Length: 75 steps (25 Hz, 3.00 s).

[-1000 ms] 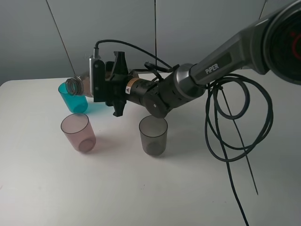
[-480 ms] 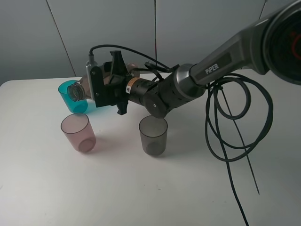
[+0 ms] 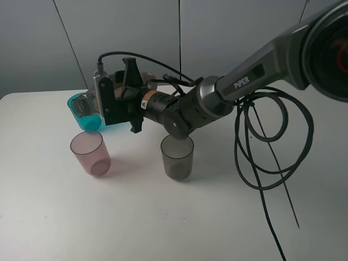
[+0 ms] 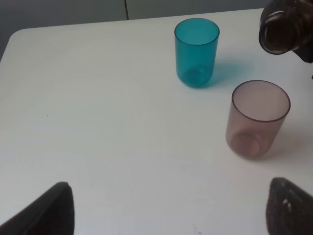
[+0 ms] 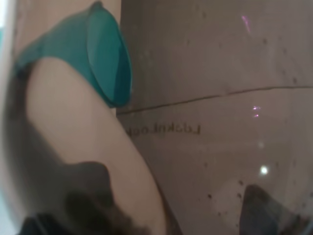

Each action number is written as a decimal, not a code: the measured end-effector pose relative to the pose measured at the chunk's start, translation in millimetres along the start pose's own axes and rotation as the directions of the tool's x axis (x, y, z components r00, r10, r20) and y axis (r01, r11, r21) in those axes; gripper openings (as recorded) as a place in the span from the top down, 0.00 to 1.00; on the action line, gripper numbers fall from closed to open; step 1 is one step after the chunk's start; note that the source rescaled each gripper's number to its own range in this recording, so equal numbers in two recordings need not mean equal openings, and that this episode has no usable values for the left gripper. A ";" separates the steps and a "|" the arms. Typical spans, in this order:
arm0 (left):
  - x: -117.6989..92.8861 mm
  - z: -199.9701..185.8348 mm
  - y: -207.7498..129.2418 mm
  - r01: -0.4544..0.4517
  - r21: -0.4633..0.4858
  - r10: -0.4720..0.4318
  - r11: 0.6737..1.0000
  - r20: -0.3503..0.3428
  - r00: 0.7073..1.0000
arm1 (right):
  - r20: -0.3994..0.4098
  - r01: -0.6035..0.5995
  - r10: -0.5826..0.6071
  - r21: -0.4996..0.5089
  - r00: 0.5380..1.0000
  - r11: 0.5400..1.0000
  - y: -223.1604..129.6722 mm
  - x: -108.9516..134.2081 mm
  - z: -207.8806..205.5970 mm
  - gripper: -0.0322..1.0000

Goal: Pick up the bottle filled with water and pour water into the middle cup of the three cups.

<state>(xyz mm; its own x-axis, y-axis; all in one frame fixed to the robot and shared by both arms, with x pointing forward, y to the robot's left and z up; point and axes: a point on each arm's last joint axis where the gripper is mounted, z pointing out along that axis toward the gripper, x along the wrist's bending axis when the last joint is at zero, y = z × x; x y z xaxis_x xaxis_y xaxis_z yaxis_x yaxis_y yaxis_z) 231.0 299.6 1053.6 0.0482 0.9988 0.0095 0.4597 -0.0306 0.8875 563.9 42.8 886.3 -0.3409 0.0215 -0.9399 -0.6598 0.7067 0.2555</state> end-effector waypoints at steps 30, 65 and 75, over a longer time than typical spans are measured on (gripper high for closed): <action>0.0 0.0 0.0 0.000 0.000 0.000 1.000 0.000 1.000 | 0.004 0.264 -0.264 0.017 0.965 0.964 4.8 0.9 0.0 0.96; 0.0 0.0 0.0 0.004 0.000 -0.004 1.000 0.000 1.000 | 0.014 0.403 -0.404 0.046 0.915 0.914 -7.1 -4.0 -0.1 0.96; 0.0 0.0 0.0 0.004 0.000 -0.004 1.000 0.000 1.000 | 0.027 0.466 -0.468 0.052 0.883 0.883 -7.1 -5.6 -0.1 0.96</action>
<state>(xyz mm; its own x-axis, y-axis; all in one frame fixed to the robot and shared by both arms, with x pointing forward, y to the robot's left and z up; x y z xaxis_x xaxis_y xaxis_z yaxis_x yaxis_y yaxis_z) 231.0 299.6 1053.6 0.0464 0.9989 0.0061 0.4599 -0.0268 0.8876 570.4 37.6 889.8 0.0259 -0.2927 -0.9558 -0.7066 0.6710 -0.2246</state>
